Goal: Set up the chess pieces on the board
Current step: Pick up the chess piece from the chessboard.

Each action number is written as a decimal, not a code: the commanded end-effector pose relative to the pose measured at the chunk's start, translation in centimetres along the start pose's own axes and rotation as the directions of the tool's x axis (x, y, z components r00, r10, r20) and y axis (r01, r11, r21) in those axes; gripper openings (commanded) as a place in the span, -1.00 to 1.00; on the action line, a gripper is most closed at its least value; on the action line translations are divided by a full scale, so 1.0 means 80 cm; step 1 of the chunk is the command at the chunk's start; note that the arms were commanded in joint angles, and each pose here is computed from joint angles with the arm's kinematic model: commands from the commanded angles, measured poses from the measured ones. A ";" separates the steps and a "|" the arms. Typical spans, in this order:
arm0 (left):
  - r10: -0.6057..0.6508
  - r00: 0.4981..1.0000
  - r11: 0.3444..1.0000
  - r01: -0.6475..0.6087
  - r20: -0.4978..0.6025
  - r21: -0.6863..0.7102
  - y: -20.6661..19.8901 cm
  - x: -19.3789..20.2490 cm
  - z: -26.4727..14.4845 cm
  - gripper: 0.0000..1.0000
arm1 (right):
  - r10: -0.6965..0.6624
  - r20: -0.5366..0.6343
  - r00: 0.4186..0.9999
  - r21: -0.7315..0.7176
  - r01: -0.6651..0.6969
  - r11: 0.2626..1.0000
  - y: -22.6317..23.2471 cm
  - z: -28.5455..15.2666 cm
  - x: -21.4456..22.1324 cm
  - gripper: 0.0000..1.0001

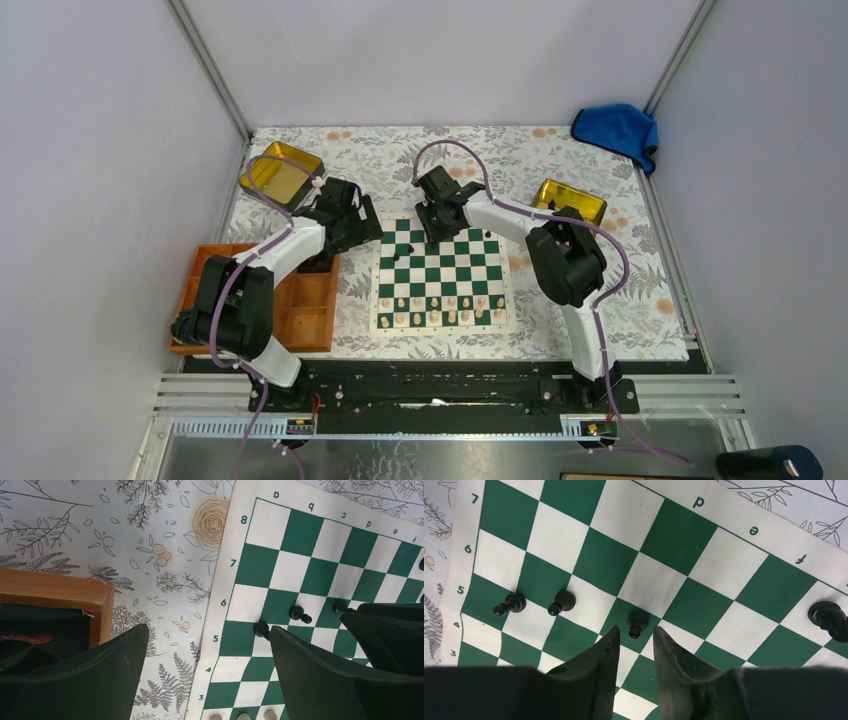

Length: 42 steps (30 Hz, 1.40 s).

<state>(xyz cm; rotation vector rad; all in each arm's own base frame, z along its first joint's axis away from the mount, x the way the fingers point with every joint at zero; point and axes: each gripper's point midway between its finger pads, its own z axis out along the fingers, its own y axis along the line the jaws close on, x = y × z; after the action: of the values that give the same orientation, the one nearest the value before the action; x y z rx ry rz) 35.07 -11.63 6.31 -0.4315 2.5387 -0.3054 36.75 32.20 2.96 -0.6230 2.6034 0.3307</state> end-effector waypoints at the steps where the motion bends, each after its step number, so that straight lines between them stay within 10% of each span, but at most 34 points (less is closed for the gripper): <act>1: -0.016 0.999 0.999 0.014 0.043 0.038 -0.010 -0.015 -0.008 0.97 | -0.017 0.005 1.000 -0.018 0.017 1.000 0.009 0.001 -0.004 -0.28; 42: -0.011 1.000 1.000 0.010 0.027 0.029 -0.007 -0.009 0.000 0.97 | -0.063 0.028 0.998 0.188 0.057 0.980 -0.043 -0.035 -0.018 -0.84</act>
<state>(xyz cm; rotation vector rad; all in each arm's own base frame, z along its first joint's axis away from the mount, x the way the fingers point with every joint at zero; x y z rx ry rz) 35.06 -11.64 6.30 -0.4313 2.5393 -0.3061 37.39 30.04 1.91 -0.6487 2.6112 0.1505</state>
